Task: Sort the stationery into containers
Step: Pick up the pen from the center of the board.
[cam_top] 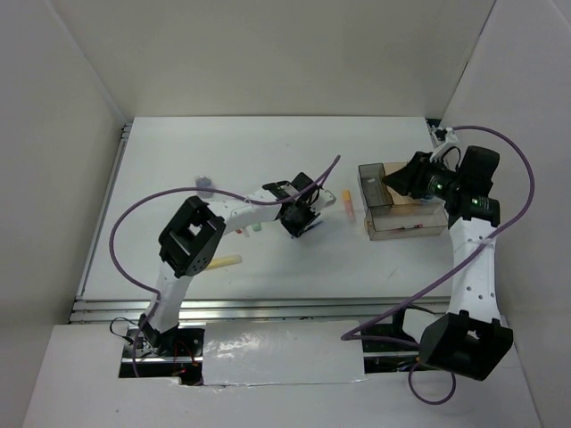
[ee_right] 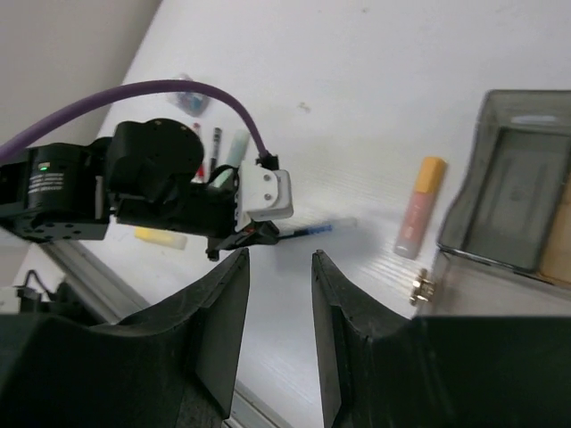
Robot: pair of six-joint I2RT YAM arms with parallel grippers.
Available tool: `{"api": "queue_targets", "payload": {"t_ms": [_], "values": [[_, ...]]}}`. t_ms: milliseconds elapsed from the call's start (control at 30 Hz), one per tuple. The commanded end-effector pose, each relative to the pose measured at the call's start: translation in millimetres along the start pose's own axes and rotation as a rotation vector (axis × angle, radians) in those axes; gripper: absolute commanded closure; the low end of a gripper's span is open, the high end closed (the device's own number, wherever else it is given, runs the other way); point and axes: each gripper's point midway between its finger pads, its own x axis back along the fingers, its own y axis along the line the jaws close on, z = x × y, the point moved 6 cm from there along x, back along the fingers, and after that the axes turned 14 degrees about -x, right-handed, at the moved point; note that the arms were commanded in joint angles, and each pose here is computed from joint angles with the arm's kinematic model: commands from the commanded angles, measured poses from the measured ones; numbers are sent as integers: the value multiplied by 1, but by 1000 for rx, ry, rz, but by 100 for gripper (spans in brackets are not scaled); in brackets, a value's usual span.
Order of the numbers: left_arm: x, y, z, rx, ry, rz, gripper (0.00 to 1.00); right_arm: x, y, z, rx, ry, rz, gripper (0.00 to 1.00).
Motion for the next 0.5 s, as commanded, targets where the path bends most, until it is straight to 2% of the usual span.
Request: {"api": "queue_targets", "payload": {"t_ms": [0,100,133,233,300,467], "values": [[31,3,6,63,-78,121,100,-9,25,-10,17,-32,-114,59],[90,7,-15,137,-304,274,100,-18,52,-14,11,-14,-242,54],[121,15,-25,156,-415,274,100,-21,63,-21,6,-34,-291,51],[180,16,-42,163,-604,348,100,-29,94,-29,-5,-39,-394,42],[204,15,-46,166,-661,379,100,-29,112,-39,-15,-50,-433,38],[253,22,-45,221,-771,438,100,-42,154,-49,-45,-19,-545,36]]}}
